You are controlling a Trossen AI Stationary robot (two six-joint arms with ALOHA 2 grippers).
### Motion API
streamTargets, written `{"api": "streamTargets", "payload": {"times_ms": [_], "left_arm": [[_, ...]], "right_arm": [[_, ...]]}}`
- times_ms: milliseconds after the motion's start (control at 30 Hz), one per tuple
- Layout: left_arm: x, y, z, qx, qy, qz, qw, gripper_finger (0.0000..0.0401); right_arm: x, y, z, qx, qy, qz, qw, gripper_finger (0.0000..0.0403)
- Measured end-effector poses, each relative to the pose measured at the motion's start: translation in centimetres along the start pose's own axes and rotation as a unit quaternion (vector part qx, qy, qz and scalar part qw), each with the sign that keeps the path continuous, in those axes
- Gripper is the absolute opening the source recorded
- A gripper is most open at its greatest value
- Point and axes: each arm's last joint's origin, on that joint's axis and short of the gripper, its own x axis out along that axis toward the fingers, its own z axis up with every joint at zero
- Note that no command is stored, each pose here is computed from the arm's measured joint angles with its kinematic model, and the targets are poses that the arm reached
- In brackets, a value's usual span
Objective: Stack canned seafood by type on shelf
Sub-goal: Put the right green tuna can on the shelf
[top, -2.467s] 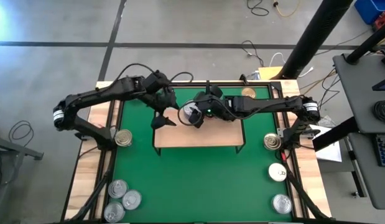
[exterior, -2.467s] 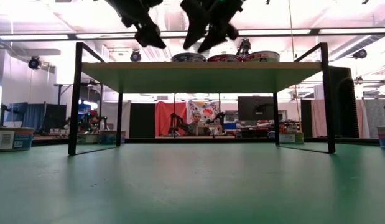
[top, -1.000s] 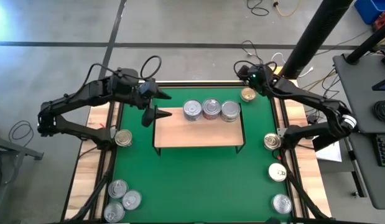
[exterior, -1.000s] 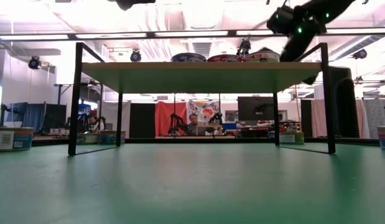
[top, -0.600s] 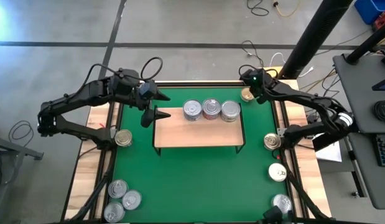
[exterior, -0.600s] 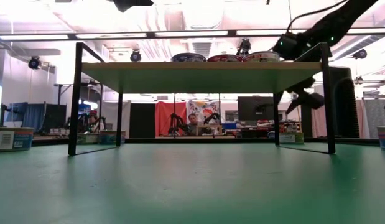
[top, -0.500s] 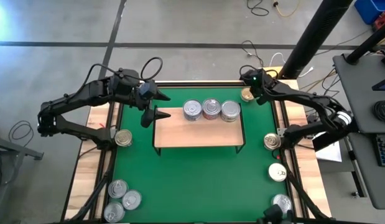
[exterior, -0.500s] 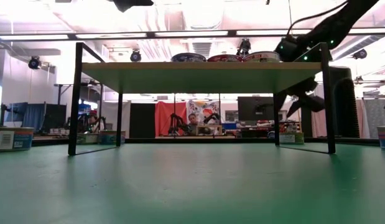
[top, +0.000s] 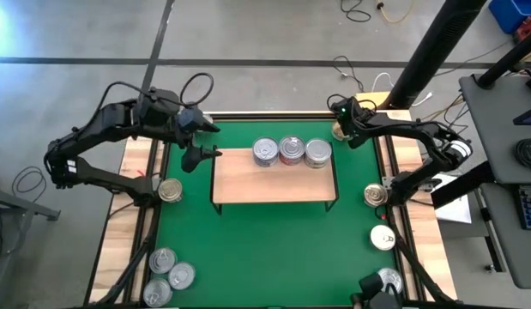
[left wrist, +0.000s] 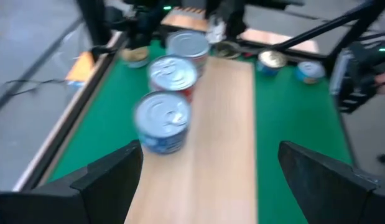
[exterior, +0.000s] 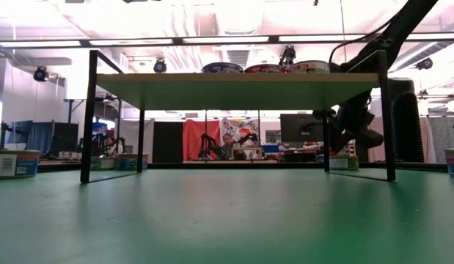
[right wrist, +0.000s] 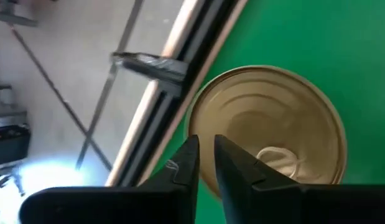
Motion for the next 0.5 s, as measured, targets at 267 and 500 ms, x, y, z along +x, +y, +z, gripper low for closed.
{"api": "streamTargets", "payload": {"times_ms": [267, 500], "left_arm": [[-0.7, 0.0, -0.2, -0.001, 0.012, 0.015, 1.0, 0.0356], [-0.8, 0.0, -0.5, -0.007, 0.024, 0.01, 1.0, 0.0356]], "right_arm": [[0.5, -1.2, -0.9, -0.026, -0.005, -0.06, 0.998, 0.0029], [-1.1, -3.2, -2.0, -0.099, -0.014, -0.132, 0.986, 0.0027]]}}
